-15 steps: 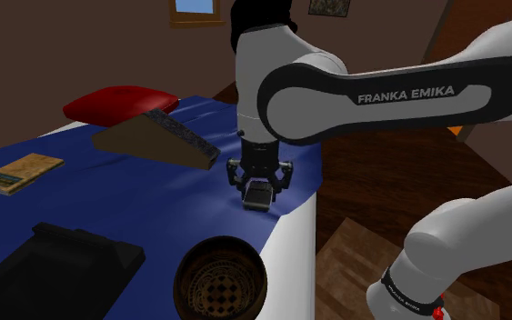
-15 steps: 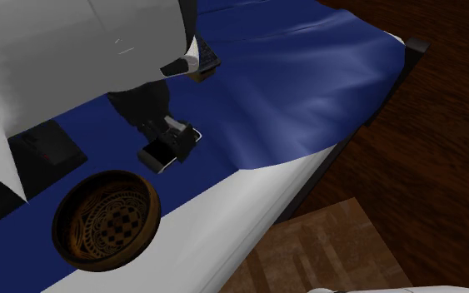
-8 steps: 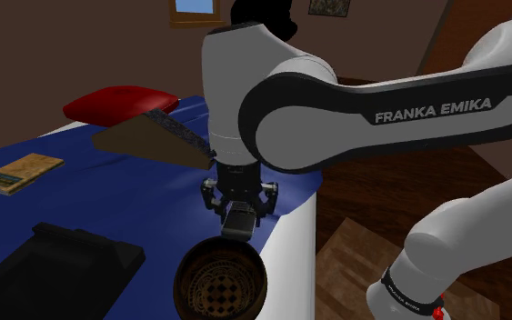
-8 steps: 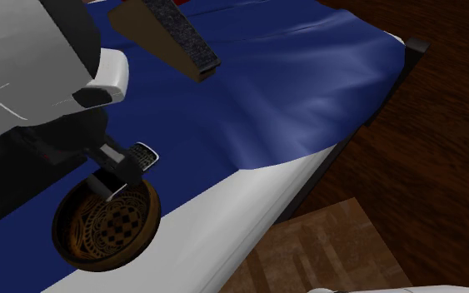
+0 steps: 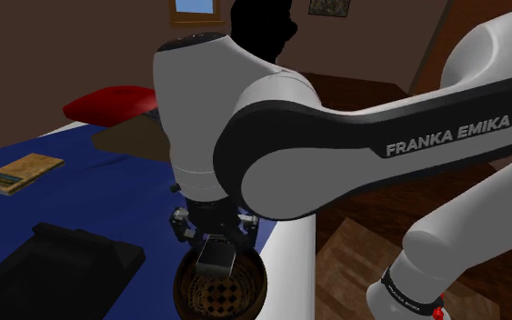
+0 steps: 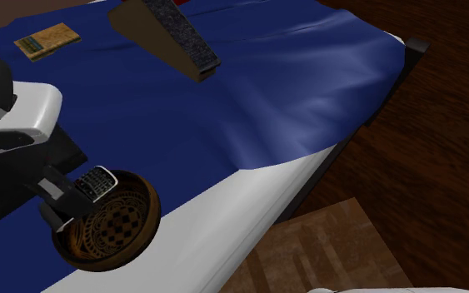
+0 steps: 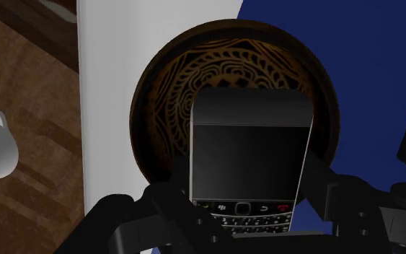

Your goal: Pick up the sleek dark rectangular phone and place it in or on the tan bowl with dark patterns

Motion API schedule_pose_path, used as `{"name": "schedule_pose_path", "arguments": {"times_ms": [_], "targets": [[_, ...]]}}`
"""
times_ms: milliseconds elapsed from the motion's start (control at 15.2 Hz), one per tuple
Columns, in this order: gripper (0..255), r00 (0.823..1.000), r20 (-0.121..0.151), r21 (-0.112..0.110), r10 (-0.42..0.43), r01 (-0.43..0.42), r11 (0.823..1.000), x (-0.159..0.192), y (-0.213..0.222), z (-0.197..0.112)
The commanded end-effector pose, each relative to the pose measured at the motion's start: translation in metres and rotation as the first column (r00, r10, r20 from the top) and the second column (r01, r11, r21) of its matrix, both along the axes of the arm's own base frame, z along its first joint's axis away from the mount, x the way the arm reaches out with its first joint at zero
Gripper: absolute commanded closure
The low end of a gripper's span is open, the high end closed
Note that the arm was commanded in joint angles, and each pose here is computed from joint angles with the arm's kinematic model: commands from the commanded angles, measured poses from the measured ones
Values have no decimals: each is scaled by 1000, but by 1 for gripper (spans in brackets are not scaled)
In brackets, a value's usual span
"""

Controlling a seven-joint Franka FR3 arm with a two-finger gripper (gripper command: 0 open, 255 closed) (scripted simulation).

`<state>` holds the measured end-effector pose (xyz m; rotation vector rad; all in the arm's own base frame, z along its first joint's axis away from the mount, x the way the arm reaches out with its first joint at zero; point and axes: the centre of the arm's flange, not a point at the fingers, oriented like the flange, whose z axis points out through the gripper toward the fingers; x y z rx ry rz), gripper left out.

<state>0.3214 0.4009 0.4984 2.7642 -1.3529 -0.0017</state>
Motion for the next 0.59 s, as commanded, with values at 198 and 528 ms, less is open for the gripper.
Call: {"name": "schedule_pose_path", "arguments": {"times_ms": [198,528], "targets": [[255,1000,0,0,-1,1,1000,-1,0,-26],[255,1000,0,0,-1,1,1000,-1,0,-52]]}}
